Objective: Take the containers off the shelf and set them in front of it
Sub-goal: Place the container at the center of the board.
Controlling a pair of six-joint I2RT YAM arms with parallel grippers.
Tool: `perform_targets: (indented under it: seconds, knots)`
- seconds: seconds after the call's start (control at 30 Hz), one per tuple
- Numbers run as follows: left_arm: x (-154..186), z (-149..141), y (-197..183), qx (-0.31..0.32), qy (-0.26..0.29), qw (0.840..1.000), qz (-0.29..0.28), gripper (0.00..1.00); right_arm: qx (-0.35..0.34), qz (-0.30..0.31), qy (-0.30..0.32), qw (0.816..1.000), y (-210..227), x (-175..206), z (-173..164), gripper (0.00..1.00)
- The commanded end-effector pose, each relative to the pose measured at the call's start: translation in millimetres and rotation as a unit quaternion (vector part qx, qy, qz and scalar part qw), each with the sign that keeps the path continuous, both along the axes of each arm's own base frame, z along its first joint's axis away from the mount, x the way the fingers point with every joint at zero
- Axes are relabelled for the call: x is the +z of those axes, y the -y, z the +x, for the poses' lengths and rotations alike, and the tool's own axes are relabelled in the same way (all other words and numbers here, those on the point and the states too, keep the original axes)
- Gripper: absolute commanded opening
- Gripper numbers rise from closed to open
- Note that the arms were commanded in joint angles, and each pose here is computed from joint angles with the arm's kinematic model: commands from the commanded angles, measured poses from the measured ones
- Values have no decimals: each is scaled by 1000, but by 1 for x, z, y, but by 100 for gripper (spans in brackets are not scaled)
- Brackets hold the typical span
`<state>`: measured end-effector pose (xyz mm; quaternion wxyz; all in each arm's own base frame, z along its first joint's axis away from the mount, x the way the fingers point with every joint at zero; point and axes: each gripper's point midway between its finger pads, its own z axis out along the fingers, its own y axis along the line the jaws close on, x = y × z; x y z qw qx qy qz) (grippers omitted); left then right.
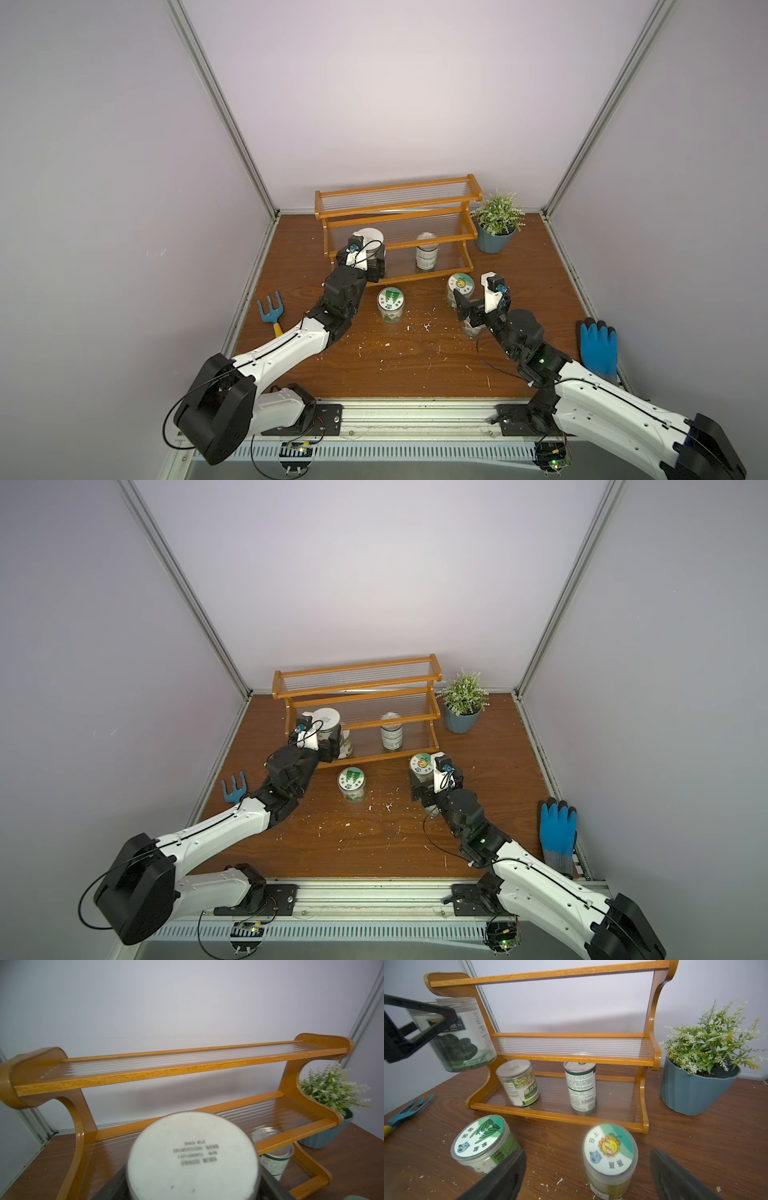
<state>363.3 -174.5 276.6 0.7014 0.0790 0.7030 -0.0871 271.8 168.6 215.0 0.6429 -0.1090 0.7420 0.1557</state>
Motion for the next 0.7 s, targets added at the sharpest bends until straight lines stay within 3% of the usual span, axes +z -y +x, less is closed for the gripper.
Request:
perform_targets:
  seconds: [0.0,0.3,0.67]
  knots:
    - [10,-22,19,-37,12,999,6,55,6,25,24,999,-2,25,-2,99]
    - [9,-74,45,-88,4,996,-3,55,0,30,27,999,4,30,-6,99]
    - [-27,-138,68,-157,-36,987,-4,53,1,28,29,999,3,35,-5,99]
